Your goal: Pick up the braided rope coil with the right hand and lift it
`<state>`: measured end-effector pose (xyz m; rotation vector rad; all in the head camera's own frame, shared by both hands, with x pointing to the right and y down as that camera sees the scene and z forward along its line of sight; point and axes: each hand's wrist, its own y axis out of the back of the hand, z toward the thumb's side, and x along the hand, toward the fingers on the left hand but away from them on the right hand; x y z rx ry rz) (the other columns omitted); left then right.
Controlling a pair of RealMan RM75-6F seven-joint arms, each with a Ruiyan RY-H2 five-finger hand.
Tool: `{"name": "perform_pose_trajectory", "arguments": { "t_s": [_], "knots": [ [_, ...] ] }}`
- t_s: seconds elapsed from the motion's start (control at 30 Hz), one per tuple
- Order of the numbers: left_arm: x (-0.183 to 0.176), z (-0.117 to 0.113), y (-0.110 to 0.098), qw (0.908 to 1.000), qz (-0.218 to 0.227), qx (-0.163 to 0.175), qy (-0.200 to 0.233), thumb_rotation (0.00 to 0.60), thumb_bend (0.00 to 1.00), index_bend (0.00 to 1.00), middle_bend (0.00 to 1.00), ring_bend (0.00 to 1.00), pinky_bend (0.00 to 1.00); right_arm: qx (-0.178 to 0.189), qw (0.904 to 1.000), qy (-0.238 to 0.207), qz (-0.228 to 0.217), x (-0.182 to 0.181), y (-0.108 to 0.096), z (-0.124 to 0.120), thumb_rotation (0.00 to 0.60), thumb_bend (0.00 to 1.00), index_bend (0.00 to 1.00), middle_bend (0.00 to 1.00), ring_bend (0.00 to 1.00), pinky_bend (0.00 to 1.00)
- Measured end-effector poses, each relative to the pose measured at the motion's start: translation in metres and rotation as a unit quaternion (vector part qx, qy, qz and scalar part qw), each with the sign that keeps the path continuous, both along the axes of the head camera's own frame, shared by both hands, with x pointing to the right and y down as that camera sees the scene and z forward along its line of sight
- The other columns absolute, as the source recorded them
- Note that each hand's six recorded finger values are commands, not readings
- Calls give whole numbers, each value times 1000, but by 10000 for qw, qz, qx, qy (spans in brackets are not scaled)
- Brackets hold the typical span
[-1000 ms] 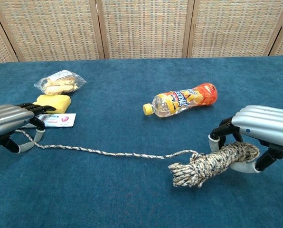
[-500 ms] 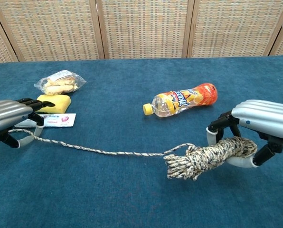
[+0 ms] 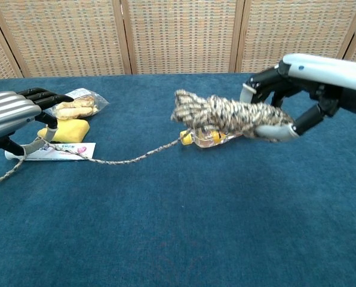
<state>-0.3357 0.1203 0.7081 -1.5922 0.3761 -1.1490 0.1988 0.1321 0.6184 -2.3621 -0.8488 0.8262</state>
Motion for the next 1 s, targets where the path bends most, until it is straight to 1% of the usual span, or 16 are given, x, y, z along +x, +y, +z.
{"name": "perform_pose_trajectory", "arguments": {
  "t_s": [0.13,0.27,0.33,0.47,0.6,0.73,0.83,0.93,1.0],
  "knots": [
    [4,-6,0,9996,215,190,66,600,516,705,0,0,0,-142,9991,-97,399,-3,-15,-8,600,672,649,575,399,529],
    [14,-13,7,9975,564,358,221,600,517,705,0,0,0,-281,9959,-5,859,-4,-29,-11,600,687,655,580,401,522],
    [21,-18,12,9954,784,444,333,600,518,705,0,0,0,-367,9934,91,1083,-5,-35,-12,600,691,656,583,403,521],
    [31,-26,17,9920,1051,532,464,600,519,708,0,0,0,-495,9868,486,1462,-8,-45,-12,600,703,660,597,410,520],
    [39,-35,18,9887,1244,619,557,600,528,717,0,0,0,-457,9825,891,1573,-17,-53,-13,600,711,660,598,411,520],
    [46,-46,16,9852,1368,733,723,600,530,719,0,0,0,-309,9787,1351,1513,-31,-61,-13,600,711,661,603,414,520],
    [52,-55,12,9827,1424,802,867,600,530,721,0,0,0,-208,9763,1612,1432,-44,-65,-12,600,713,664,612,420,520],
    [64,-70,5,9788,1440,923,1125,600,530,724,0,0,0,-174,9751,1747,1354,-64,-67,-6,600,716,666,619,427,520],
    [73,-79,1,9766,1438,958,1277,600,530,745,0,0,0,-144,9745,1797,1339,-76,-70,-3,600,732,667,622,431,520]
  ]
}}
